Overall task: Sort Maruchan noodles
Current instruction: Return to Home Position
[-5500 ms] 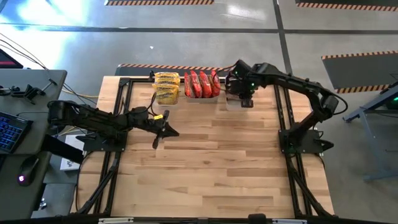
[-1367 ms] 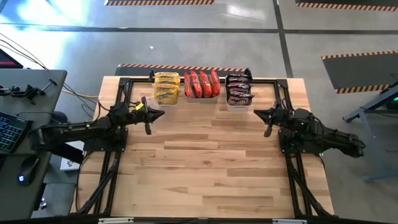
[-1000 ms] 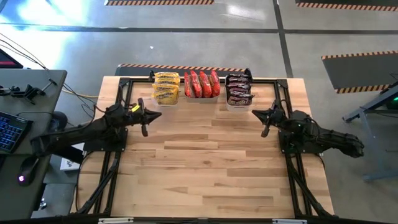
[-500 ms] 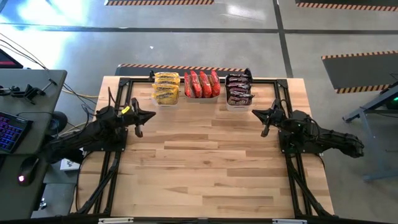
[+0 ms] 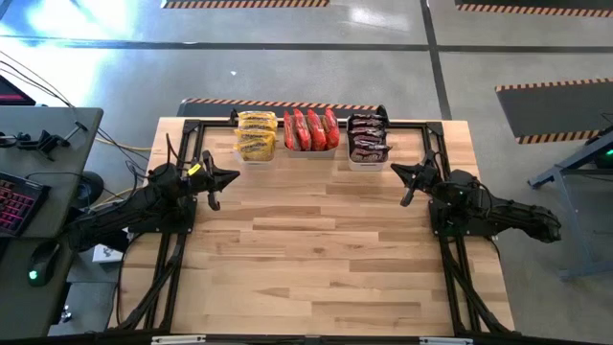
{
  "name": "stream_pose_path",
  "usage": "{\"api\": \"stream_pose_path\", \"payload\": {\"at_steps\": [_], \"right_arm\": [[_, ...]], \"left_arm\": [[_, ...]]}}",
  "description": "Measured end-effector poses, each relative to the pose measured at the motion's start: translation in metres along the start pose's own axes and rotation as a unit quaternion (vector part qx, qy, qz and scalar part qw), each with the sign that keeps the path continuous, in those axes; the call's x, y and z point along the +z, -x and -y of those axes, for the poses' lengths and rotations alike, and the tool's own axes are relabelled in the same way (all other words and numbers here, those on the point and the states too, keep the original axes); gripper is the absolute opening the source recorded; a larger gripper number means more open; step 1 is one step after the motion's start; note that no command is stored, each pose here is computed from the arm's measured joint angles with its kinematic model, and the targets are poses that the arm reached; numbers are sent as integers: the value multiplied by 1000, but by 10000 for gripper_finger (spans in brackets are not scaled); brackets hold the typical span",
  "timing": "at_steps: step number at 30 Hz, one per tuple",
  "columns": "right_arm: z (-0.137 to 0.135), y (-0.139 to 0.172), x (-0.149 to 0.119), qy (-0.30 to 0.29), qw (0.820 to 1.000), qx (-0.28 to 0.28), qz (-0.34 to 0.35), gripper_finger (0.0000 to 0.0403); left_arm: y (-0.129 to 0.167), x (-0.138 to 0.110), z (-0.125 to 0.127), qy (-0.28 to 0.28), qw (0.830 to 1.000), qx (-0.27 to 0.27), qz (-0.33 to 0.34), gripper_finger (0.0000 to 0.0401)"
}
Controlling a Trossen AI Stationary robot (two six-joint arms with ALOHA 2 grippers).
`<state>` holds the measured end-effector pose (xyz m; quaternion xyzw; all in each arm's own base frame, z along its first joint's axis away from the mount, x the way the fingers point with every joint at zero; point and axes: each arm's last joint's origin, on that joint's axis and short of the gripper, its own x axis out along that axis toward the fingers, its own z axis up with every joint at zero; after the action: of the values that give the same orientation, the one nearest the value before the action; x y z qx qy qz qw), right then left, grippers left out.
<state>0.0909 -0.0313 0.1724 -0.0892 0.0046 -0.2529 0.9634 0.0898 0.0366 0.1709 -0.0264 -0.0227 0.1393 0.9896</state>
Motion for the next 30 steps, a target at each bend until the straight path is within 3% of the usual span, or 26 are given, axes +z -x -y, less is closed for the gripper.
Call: {"api": "stream_pose_path", "payload": {"at_steps": [9, 30], "right_arm": [[0, 0, 0, -26, 1000, 1, 0, 0], [0, 0, 0, -23, 1000, 2, 0, 0]], "left_arm": [[0, 0, 0, 6, 1000, 0, 0, 0], [0, 0, 0, 6, 1000, 0, 1, 0]]}}
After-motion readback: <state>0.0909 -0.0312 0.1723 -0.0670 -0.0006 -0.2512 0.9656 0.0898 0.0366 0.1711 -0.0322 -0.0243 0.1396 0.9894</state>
